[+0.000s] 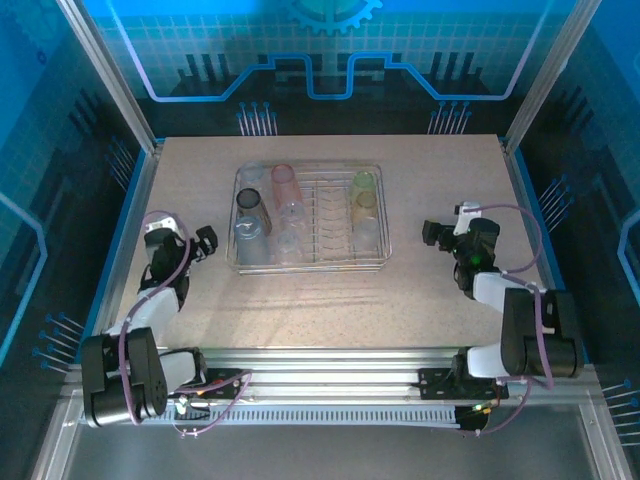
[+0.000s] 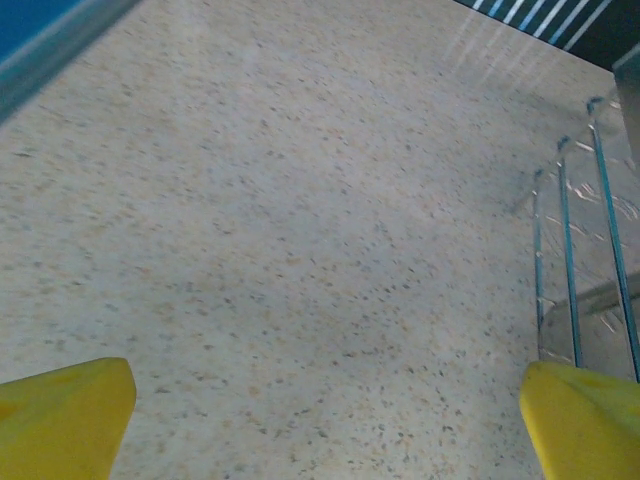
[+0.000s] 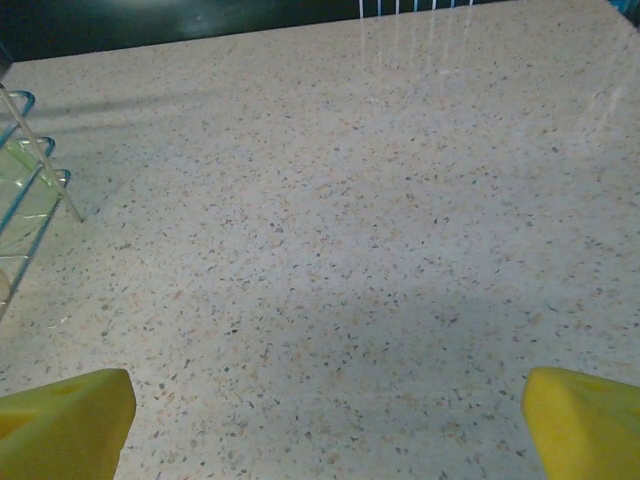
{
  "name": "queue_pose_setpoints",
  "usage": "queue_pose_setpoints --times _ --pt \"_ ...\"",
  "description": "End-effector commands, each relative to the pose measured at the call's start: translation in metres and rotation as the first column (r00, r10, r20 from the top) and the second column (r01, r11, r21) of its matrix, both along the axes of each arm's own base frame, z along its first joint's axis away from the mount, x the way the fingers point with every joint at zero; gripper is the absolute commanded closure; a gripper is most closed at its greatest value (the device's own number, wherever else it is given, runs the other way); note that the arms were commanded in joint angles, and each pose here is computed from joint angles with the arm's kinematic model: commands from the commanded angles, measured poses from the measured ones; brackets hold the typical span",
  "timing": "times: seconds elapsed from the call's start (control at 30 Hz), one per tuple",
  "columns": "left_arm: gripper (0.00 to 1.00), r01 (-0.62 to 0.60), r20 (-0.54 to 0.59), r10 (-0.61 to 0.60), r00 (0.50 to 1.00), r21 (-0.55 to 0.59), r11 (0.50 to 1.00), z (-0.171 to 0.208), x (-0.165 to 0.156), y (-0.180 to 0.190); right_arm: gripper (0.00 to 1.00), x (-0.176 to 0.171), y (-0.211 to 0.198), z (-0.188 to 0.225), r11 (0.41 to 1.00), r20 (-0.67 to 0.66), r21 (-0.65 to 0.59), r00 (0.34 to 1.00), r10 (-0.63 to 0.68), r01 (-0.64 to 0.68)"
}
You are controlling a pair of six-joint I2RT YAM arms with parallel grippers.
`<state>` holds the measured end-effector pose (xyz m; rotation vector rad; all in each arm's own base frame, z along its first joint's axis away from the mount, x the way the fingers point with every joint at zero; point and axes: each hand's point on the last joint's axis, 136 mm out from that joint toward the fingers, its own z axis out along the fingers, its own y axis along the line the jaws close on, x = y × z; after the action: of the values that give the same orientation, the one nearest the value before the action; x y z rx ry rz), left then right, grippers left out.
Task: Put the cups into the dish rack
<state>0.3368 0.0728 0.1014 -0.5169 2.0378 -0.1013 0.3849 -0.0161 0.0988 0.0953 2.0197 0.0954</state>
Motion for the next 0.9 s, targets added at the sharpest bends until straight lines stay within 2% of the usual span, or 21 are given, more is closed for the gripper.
queue_pose_setpoints --times 0.0,0.23,0.37,0.5,0.67,0.73,0.77,0.87 --pt "0.01 0.094 0.125 -0.096 0.987 0.023 0.995 0.018 0.017 -0.010 0.00 0.011 -0.001 0.013 1.000 0.064 0.011 0.998 -0.009 0.008" --pt "0.01 0.168 0.152 -0.157 0.976 -0.057 0.984 0.011 0.030 -0.026 0.00 0.021 0.013 0.010 0.997 0.026 0.014 0.997 0.078 -0.078" --pt "0.01 0.130 0.150 -0.126 0.981 -0.018 0.991 0.011 0.033 -0.021 0.00 0.025 0.020 0.009 0.992 0.013 0.019 0.992 0.127 -0.127" --pt "0.01 0.145 0.157 -0.147 0.976 0.027 0.989 0.014 0.040 -0.025 0.00 0.025 0.023 0.008 0.991 0.010 0.007 0.991 0.132 -0.132" --pt "0.01 0.175 0.141 -0.178 0.974 0.037 0.984 0.013 0.049 -0.029 0.00 0.018 0.039 0.008 0.982 0.055 -0.075 0.983 0.177 -0.173" --pt "0.01 0.209 0.134 -0.211 0.968 0.034 0.977 0.012 0.051 -0.035 0.00 0.013 0.045 -0.003 0.977 0.075 -0.138 0.982 0.172 -0.161" --pt "0.01 0.221 0.139 -0.224 0.965 0.036 0.975 0.013 0.052 -0.037 0.00 0.012 0.047 0.001 0.977 0.136 -0.159 0.977 0.163 -0.141" --pt "0.01 0.256 0.168 -0.260 0.951 0.044 0.966 0.016 0.051 -0.044 0.00 0.009 0.029 0.003 0.989 0.156 -0.139 0.986 0.067 -0.045"
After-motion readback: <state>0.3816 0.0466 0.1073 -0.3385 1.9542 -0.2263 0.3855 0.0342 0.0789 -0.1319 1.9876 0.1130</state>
